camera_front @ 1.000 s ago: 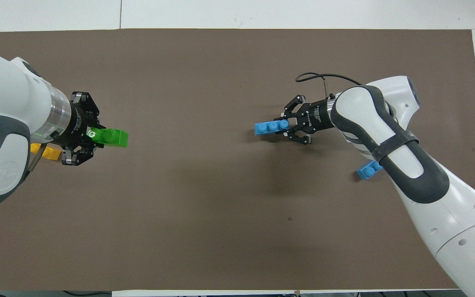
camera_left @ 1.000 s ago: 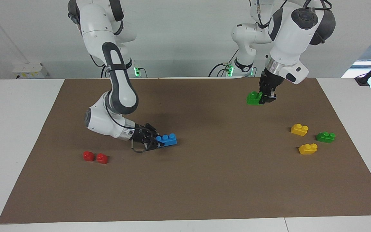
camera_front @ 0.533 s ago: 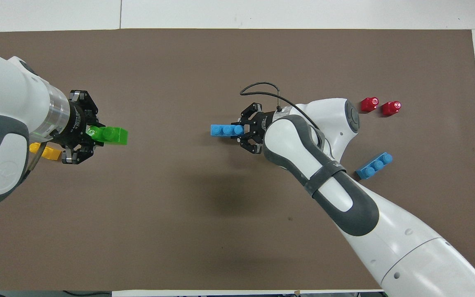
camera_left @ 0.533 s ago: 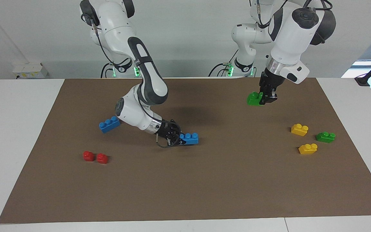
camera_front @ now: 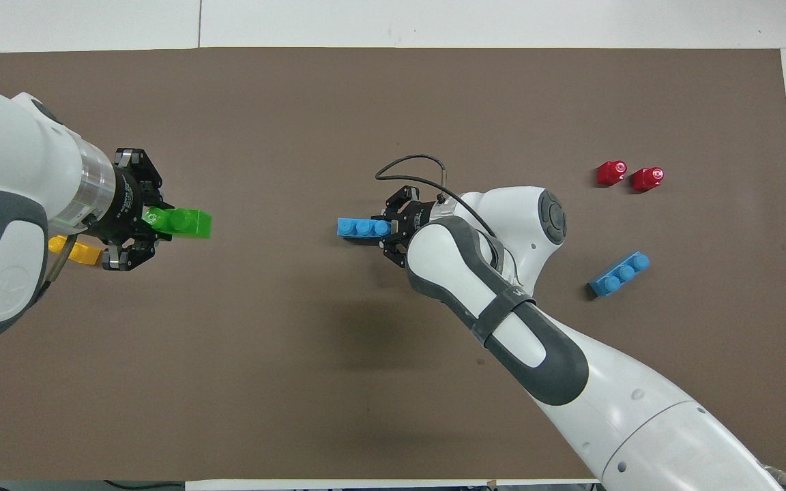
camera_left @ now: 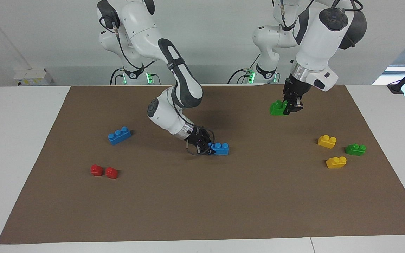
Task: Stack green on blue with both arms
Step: 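Carry the blue brick with the right gripper toward the table centre, then bring the green brick with the left gripper onto the held blue brick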
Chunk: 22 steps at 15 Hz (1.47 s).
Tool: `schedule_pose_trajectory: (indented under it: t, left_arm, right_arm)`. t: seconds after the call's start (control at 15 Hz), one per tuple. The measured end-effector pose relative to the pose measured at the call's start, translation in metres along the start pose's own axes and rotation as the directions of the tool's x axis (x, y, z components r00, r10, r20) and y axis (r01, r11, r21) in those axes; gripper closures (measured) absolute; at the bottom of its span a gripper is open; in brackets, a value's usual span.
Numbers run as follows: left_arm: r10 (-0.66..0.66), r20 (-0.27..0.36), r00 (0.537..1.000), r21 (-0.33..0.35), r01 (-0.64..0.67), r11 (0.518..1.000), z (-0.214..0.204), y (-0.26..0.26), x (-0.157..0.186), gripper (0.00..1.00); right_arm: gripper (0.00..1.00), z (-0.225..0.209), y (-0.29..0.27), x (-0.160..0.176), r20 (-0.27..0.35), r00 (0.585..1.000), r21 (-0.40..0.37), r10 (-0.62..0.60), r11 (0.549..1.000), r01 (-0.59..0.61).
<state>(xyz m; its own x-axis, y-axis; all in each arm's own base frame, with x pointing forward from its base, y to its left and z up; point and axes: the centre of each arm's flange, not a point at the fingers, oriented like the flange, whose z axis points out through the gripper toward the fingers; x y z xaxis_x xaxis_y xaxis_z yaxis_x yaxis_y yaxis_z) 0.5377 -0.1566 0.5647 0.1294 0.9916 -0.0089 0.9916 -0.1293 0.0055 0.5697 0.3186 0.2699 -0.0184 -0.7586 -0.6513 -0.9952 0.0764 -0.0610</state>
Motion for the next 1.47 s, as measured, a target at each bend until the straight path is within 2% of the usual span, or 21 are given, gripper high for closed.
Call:
schedule_pose_trajectory:
  t: [0.2,0.33,0.67,1.07,1.27,1.47]
  left_arm:
    - [-0.011,0.009,1.000,-0.030,0.011,1.000,0.004,0.002,-0.009,0.66]
    - [-0.001,0.014,1.000,-0.044,0.001,0.999,0.014,0.000,-0.028,0.66]
    - [-0.017,0.039,0.999,-0.070,0.020,0.997,0.057,-0.002,-0.104,0.66]
    - [-0.012,0.042,0.999,-0.083,0.016,0.996,0.143,0.001,-0.195,0.66]
    - [-0.001,0.036,0.999,-0.099,0.005,0.995,0.163,0.004,-0.204,0.66]
    - [-0.001,0.029,1.000,-0.098,0.004,0.995,0.166,0.005,-0.202,0.66]
  right_arm:
    - [0.65,0.000,0.001,0.005,-0.014,1.000,0.017,0.005,1.000,-0.004]
    - [0.65,0.002,0.004,0.003,-0.022,1.000,0.032,0.000,0.999,0.000]
    - [0.65,0.003,0.008,-0.001,-0.032,0.999,0.049,-0.007,0.999,0.008]
    - [0.65,0.014,0.023,-0.007,0.004,1.000,0.053,-0.030,0.998,0.030]
    - [0.65,0.014,0.023,-0.007,0.004,0.999,0.053,-0.038,0.998,0.038]
    - [0.65,0.014,0.023,-0.007,0.004,0.999,0.053,-0.044,0.998,0.043]
